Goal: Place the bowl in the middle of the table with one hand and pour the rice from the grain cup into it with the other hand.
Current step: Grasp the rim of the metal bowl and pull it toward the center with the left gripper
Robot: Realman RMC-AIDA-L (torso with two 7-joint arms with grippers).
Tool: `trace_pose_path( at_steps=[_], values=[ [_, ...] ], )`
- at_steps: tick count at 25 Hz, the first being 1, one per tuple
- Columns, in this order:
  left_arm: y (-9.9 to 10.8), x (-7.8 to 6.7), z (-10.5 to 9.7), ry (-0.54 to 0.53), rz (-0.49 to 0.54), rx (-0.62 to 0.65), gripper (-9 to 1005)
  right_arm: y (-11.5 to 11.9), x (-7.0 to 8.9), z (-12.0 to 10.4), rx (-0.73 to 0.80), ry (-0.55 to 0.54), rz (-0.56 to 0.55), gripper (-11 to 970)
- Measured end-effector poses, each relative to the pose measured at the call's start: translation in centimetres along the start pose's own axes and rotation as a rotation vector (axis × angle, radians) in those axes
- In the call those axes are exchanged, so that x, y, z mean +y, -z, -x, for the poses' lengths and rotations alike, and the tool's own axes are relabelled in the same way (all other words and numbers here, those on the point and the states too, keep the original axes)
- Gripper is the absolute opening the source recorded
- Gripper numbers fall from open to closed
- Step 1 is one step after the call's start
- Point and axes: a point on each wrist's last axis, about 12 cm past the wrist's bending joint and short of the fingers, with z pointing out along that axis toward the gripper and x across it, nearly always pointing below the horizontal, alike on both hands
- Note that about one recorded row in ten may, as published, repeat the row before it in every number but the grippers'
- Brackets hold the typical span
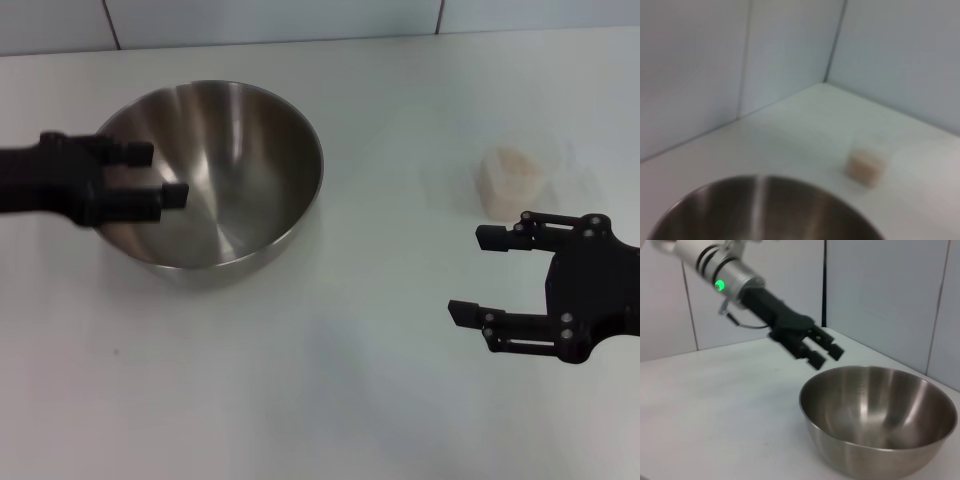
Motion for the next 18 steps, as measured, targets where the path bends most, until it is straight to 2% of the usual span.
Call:
trace_pose_path(
  at_steps=[2,3,8,9,11,13,15,18],
  values=[
    [-0.2,0.4,1.1,0.054,0.041,0.045,762,-0.1,0.0,0.1,-0.002,0.015,0.006,743],
    [-0.6,1.0,2.4,0.123,0.091,0.096,762,-0.3,0.0,0.1,-0.002,0.027,0.013,743],
    [-1.1,1.7,4.0,0.198,0.162,0.164,761,-0.6,-0.4,0.0,-0.004,0.045,0.019,743],
    [-1.1,2.2,5.3,0.235,0.231,0.204,761,-0.6,-0.4,0.0,-0.004,0.045,0.019,743],
    [-0.9,2.6,6.3,0.254,0.308,0.239,761,-0.7,-0.5,0.0,-0.004,0.057,0.022,743],
    [-0.9,2.6,6.3,0.254,0.308,0.239,761,-0.7,-0.5,-0.1,-0.003,0.069,0.024,743],
    [-1.1,3.2,7.7,0.271,0.412,0.298,761,-0.8,-0.6,-0.2,-0.005,0.076,0.024,743],
    [-1.8,3.5,8.0,0.271,0.440,0.353,761,-0.9,-0.7,-0.4,-0.010,0.084,0.028,743]
  ],
)
